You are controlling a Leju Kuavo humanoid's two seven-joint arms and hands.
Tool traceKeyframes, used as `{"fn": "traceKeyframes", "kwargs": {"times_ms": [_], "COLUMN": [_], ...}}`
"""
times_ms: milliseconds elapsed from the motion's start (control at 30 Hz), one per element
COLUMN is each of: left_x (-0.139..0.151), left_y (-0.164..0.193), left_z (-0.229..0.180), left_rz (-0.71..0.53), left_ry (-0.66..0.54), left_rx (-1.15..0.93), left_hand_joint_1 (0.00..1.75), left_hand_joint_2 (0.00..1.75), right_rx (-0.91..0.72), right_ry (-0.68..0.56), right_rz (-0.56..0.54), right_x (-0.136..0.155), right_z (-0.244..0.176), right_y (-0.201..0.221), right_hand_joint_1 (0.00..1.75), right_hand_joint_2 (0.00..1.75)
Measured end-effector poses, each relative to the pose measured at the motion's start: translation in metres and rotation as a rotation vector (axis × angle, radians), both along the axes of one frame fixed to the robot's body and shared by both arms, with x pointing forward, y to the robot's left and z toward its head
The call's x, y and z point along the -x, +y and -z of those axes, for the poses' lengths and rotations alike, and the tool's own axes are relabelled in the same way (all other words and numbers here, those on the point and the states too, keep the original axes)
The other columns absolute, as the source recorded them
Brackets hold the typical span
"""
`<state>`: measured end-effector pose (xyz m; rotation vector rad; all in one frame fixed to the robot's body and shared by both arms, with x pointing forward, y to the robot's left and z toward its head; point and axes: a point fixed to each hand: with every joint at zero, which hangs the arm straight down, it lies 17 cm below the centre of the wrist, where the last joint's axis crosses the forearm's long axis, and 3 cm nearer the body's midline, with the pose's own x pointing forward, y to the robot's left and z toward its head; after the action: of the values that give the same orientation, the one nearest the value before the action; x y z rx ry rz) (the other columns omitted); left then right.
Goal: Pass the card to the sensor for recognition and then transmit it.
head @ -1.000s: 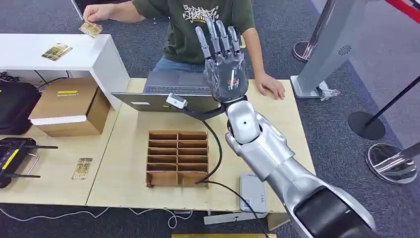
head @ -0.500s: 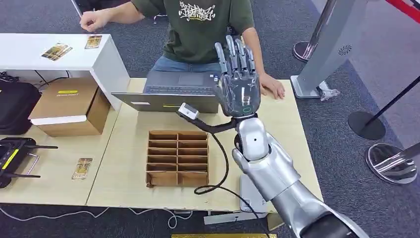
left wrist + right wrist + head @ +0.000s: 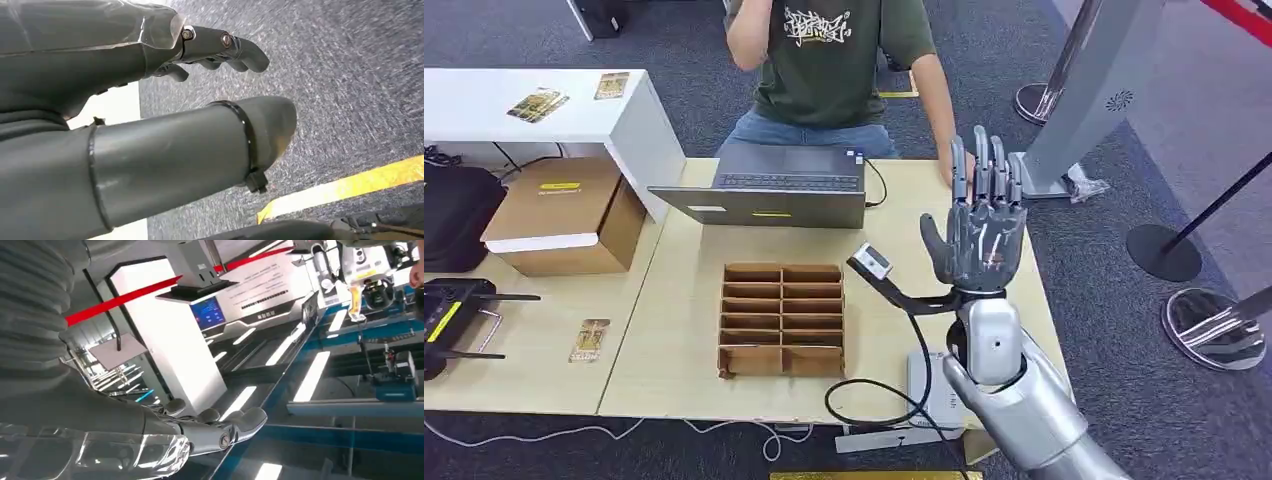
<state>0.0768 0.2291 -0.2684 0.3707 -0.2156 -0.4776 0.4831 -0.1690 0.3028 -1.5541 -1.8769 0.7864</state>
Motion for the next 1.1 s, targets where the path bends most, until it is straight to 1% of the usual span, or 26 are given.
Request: {"fn": "traceKeyframes", "kwargs": {"times_ms": [200, 333, 500, 800, 1000, 1100], "left_x": [0.004, 0.006, 0.007, 0.009, 0.013, 0.015], "left_y": [-0.004, -0.008, -0.01, -0.013, -0.017, -0.018], "left_z": [-0.001, -0.001, -0.001, -0.001, 0.0, 0.0], "left_rz": [-0.039, -0.034, -0.028, -0.029, -0.07, -0.097], "left_ry": [0.002, 0.005, 0.007, 0.011, 0.017, 0.017], "left_rx": [0.003, 0.007, 0.01, 0.02, 0.038, 0.041], "left_hand_joint_1": [0.0, 0.0, 0.0, 0.0, 0.0, 0.0], "left_hand_joint_2": [0.0, 0.0, 0.0, 0.0, 0.0, 0.0], "right_rx": [-0.012, -0.026, -0.023, -0.01, 0.005, -0.015], "right_ry": [0.011, 0.021, 0.02, 0.049, 0.035, 0.044], "right_rz": [0.025, 0.067, 0.081, 0.047, -0.035, -0.04], "right_x": [0.02, 0.037, 0.059, 0.096, 0.116, 0.121], "right_z": [0.014, 0.023, 0.031, 0.05, 0.057, 0.062], "right_y": [-0.019, -0.044, -0.065, -0.075, -0.058, -0.054], "right_hand_joint_1": [0.0, 0.0, 0.0, 0.0, 0.0, 0.0], "right_hand_joint_2": [1.75, 1.75, 1.75, 1.75, 1.75, 1.75]}}
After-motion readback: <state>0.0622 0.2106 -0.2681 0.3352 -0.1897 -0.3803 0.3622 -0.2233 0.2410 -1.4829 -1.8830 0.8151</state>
